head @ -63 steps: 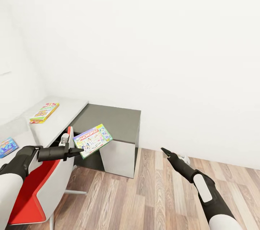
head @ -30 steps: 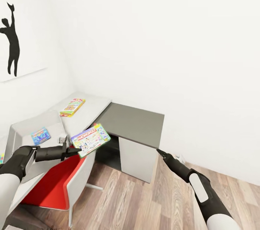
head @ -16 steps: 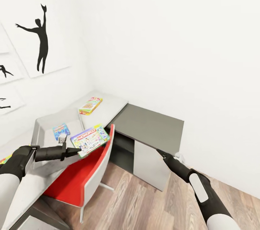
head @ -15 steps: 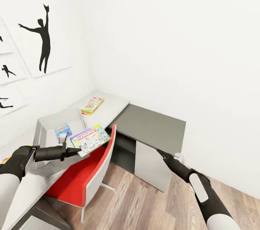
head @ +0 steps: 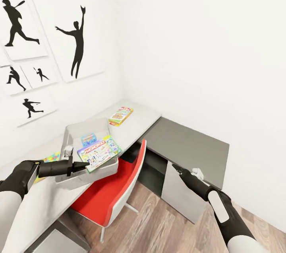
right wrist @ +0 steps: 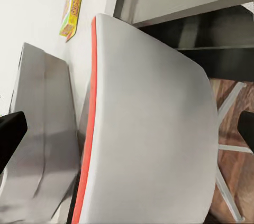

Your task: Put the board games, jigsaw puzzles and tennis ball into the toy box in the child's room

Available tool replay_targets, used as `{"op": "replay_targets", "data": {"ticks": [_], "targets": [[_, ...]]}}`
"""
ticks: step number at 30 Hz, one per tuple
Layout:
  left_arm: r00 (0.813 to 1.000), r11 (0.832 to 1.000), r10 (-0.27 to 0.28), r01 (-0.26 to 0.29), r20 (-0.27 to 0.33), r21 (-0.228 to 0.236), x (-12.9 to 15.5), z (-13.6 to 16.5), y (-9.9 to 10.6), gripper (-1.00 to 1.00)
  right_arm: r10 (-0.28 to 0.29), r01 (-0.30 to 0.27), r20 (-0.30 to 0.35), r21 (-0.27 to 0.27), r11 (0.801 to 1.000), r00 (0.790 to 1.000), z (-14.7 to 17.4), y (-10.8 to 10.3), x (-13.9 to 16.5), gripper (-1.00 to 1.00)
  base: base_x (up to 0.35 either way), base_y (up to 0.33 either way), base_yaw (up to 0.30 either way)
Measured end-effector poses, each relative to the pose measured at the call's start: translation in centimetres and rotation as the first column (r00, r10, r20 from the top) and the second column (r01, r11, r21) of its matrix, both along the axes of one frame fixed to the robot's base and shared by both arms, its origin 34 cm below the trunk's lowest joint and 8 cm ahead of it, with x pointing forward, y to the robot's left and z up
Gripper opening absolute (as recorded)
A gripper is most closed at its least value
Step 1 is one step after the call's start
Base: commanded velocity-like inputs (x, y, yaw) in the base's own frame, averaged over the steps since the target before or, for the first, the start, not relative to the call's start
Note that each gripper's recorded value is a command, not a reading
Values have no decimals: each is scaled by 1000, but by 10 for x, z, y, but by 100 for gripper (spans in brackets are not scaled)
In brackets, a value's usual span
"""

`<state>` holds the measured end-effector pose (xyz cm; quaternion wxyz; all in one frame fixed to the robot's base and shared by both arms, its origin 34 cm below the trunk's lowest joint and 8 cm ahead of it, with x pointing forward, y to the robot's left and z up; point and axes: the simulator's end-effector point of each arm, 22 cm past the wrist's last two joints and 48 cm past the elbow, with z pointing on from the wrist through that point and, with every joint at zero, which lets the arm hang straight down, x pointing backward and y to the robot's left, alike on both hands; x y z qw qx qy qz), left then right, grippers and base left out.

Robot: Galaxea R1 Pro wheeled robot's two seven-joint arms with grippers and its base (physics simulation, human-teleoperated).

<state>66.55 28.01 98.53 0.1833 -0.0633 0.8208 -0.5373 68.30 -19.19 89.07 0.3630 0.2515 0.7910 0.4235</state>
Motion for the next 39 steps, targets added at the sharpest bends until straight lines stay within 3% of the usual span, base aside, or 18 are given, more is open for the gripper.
{"op": "replay_targets", "data": {"ticks": [4,6,11,39], "targets": [[1000,1000,4,-4,3,-10,1,3,0,-100,0,0,1,1,1000,1000,1,0,0,100,155,87,287],[1000,1000,-11,11,-7,23,-3,-6,1,-100,0,0,-1,1,1000,1000,0,0,0,100,100,46,287],[1000,1000,-10,10,-4,20,-2,-5,0,-100,-1,1,0,1,1000,1000,0,0,0,100,133,43,191],[1000,1000,-12,12,0,22,-2,-3,0,-100,-24,25,31,-18,1000,999,4,-6,5,100,104,4,-18]]}}
